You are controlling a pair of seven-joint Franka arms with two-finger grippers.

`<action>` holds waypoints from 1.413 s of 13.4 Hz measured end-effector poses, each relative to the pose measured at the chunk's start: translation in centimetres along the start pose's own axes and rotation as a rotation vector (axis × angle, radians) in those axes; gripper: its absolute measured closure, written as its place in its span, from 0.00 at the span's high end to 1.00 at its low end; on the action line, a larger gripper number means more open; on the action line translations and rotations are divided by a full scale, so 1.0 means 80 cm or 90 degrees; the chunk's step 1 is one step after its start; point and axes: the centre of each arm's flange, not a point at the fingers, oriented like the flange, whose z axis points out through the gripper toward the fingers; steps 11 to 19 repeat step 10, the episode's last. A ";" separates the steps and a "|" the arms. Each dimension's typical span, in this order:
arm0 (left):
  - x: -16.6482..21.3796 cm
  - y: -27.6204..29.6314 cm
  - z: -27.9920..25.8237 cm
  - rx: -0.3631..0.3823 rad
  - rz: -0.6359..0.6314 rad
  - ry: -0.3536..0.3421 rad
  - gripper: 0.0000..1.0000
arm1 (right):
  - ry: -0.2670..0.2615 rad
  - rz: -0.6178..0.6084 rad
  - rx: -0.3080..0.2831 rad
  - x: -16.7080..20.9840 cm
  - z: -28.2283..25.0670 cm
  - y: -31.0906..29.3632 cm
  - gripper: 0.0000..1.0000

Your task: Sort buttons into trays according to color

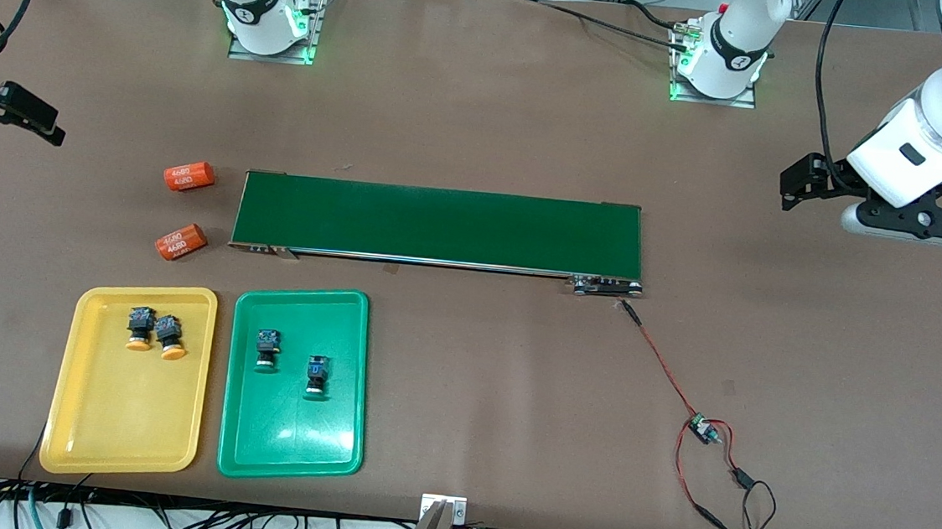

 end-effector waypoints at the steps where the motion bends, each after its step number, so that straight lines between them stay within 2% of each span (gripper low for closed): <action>1: 0.000 -0.002 0.000 0.000 -0.002 0.000 1.00 | -0.007 -0.008 -0.009 -0.003 -0.001 -0.009 1.00; 7: 0.003 -0.016 0.001 0.016 -0.012 0.004 1.00 | 0.007 0.004 -0.016 -0.005 -0.016 0.002 1.00; 19: 0.004 -0.011 -0.003 0.017 -0.008 0.012 1.00 | 0.007 0.002 -0.016 -0.005 -0.017 -0.001 1.00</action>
